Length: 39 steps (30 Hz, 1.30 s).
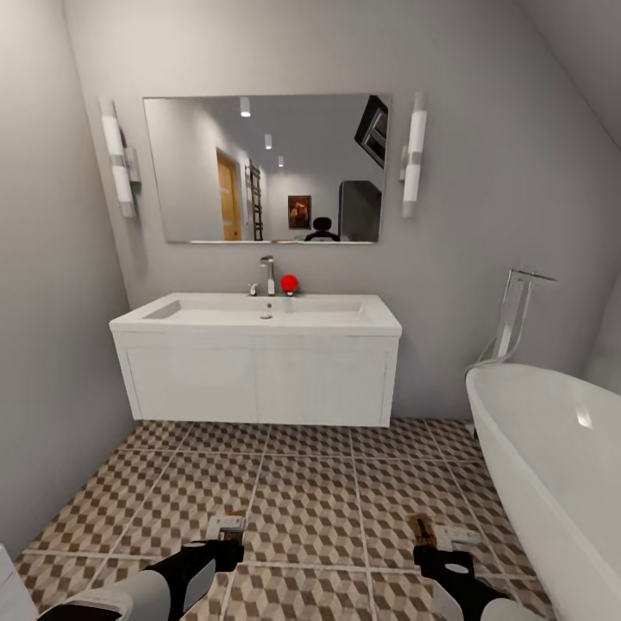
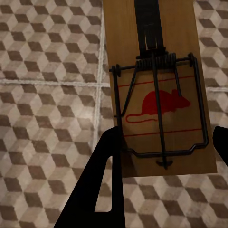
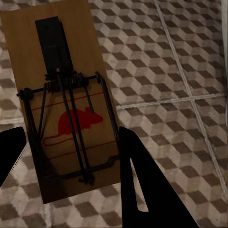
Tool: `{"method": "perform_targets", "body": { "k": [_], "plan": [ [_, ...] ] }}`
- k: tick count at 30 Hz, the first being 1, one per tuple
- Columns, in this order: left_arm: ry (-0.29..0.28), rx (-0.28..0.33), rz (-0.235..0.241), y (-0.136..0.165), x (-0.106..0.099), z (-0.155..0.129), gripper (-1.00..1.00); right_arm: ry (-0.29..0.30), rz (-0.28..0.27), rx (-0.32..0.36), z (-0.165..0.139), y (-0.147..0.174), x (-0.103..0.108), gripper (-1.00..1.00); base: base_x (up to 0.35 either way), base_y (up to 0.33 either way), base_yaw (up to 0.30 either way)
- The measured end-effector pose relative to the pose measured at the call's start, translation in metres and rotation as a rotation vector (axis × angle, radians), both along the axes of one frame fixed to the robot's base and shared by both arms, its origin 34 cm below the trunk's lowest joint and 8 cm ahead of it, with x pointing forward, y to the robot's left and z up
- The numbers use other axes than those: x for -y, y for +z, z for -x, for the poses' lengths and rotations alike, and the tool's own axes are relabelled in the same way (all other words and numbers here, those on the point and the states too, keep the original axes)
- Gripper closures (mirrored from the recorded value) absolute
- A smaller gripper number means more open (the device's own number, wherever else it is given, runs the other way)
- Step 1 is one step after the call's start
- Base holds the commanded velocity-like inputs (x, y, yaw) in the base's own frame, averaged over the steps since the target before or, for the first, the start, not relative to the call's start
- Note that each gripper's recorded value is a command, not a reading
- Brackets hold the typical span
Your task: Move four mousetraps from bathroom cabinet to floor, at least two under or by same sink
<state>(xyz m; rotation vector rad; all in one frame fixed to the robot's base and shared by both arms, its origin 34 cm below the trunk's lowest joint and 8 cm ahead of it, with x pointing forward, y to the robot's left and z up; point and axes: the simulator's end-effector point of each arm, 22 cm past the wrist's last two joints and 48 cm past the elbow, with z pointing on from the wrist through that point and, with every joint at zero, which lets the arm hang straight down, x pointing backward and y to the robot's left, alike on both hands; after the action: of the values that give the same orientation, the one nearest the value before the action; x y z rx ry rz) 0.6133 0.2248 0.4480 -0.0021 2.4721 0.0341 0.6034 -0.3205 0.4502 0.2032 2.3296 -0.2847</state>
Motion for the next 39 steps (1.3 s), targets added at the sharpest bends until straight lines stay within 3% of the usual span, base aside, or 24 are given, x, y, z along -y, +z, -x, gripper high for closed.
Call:
{"method": "perform_targets", "body": {
  "k": [6,39],
  "plan": [
    [0.005,0.001,0.003,-0.013,-0.001,0.003,1.0,0.02,0.018,0.014,-0.002,-0.009,-0.01,1.0,0.0,0.0,0.0],
    [0.023,0.003,0.015,-0.085,-0.002,0.019,1.0,0.03,0.018,0.012,0.015,-0.081,-0.013,1.0,0.0,0.0,0.0]
  ]
}}
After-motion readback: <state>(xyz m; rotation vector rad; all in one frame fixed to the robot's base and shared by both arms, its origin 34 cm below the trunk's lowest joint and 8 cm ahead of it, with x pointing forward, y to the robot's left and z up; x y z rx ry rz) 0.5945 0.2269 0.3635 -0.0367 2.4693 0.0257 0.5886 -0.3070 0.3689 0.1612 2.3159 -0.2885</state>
